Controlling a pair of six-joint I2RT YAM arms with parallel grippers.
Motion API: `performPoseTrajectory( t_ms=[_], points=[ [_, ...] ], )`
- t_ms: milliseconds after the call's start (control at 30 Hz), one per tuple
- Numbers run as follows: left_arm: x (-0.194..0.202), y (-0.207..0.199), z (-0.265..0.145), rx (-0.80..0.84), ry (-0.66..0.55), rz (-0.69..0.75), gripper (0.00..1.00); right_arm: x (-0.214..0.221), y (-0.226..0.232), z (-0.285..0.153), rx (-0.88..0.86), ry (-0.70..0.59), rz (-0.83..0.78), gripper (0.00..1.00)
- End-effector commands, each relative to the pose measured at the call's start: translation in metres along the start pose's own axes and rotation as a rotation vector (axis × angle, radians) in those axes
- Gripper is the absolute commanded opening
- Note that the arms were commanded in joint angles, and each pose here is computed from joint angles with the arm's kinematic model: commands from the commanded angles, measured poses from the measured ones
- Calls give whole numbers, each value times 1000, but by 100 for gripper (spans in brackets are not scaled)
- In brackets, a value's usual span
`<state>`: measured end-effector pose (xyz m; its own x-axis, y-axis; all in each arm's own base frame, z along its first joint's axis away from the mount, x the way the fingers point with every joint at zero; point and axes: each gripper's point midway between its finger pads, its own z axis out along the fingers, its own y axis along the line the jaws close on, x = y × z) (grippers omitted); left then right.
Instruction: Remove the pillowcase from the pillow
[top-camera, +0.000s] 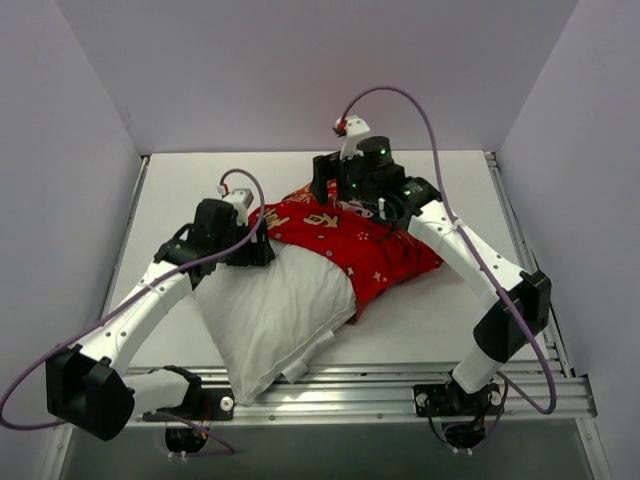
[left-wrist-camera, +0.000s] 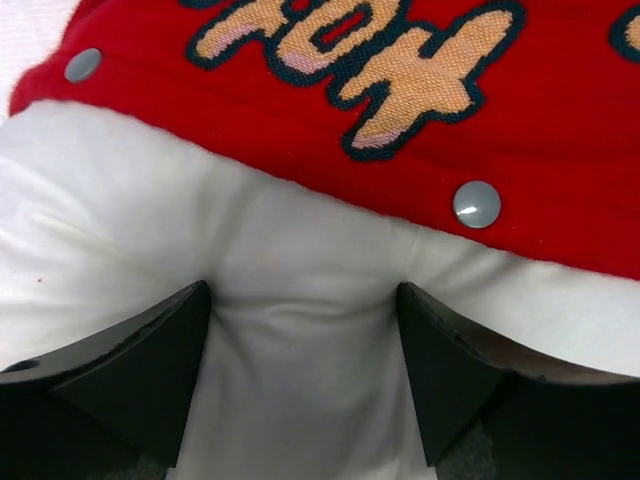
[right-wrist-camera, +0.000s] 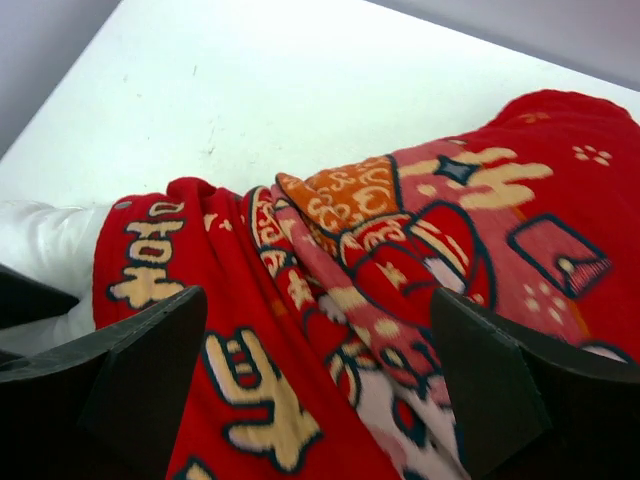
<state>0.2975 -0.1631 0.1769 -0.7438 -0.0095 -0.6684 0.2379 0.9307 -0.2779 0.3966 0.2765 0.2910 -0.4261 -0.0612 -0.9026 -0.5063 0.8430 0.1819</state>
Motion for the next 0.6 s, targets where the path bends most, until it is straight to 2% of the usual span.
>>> performPoseTrajectory(
  t_ms=[0,33,67,100,133,167,200,300,367,500,533,567],
  points=[
    [29,-13,11,74,45,-85,80,-6,20,21,-19,21,-111,88],
    [34,-14,13,78,47,-97,68,7,23,36,-23,64,-140,88],
    [41,-13,17,83,44,-105,63,10,27,43,-32,75,-156,89],
    [52,-13,21,82,49,-121,44,18,39,58,-49,110,-191,89],
    [52,-13,21,82,49,-124,44,9,41,57,-52,91,-191,89],
    [54,-13,21,83,48,-127,37,27,45,69,-54,141,-199,89],
    [55,-13,21,84,44,-127,23,32,46,73,-57,156,-233,89],
    [60,-12,21,73,46,-115,3,54,52,88,-63,217,-280,90],
    [59,-10,21,63,42,-110,2,71,50,95,-48,261,-296,89],
    [51,-11,9,51,21,-109,2,93,28,101,55,312,-324,74],
    [48,-11,5,48,10,-105,2,94,22,101,74,317,-329,57],
    [42,-12,0,45,-6,-103,2,94,17,101,95,319,-334,44]
  ],
)
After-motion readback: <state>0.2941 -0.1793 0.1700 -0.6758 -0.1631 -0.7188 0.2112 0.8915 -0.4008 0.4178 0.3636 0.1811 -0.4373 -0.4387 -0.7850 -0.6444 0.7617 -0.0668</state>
